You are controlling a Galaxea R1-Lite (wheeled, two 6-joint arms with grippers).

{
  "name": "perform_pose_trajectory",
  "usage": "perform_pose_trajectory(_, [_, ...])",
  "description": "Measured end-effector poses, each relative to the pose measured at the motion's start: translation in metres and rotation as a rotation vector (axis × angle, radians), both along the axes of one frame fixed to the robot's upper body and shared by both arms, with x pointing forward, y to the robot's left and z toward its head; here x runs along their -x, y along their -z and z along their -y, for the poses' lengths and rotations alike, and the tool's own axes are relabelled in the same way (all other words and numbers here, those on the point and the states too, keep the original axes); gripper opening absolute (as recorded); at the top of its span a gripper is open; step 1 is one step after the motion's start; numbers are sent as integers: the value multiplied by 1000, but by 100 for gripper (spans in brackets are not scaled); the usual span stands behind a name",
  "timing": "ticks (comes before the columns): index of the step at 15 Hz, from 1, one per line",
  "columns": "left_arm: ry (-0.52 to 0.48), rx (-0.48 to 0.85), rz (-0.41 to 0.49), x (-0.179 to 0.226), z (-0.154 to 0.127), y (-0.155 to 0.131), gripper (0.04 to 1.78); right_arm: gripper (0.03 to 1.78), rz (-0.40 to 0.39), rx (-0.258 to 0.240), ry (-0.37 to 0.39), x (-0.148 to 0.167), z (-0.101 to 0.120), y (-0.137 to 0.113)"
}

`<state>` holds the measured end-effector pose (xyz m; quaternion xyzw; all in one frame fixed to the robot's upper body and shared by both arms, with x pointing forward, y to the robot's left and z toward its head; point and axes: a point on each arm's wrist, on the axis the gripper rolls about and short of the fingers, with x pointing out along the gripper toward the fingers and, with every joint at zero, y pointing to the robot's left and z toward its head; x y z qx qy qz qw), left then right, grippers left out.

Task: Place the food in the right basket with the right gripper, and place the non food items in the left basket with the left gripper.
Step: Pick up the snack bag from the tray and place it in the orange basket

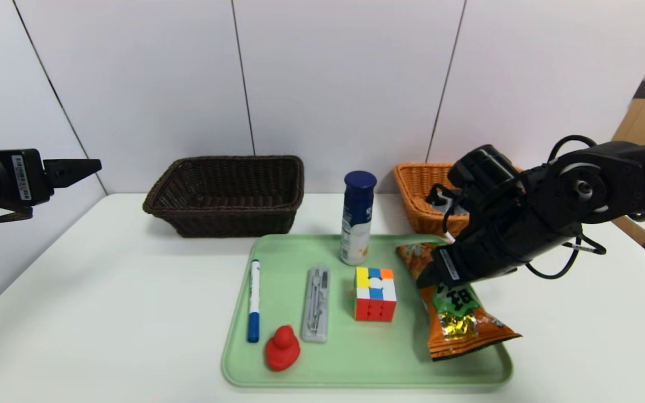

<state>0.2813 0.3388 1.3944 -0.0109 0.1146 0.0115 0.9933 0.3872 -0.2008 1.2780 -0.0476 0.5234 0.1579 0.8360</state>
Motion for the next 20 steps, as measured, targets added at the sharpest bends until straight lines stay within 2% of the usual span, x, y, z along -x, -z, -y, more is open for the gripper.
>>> perform_pose_trajectory(2, [0,-1,2,0,0,0,169,101,-5,1,-1,-1,0,2])
perform_pose_trajectory(5, [1,0,5,0,0,-1,169,69,-8,0,-2,-1,-1,2])
perform_pose_trajectory(6, [1,0,4,0,0,-1,169,40,-5,-5,-5,0,-1,1])
perform_pose_trajectory(9, [0,5,4,0,0,-1,169,35,16,-19,-10,7,1,-9])
perform_pose_trajectory(12, [0,6,3,0,0,-1,169,35,109,-79,-47,28,1,-39])
perform_pose_trajectory(14, [1,7,2,-1,0,0,169,34,219,-171,-91,45,3,-68])
perform_pose_trajectory(16, [1,11,3,0,0,-1,169,34,379,-263,-107,54,7,-98])
perform_pose_trajectory(18, [-5,35,4,0,0,-1,169,34,589,-320,-73,47,21,-125])
perform_pose_trajectory(20, [-11,63,6,0,0,-1,169,34,828,-348,-9,31,42,-148])
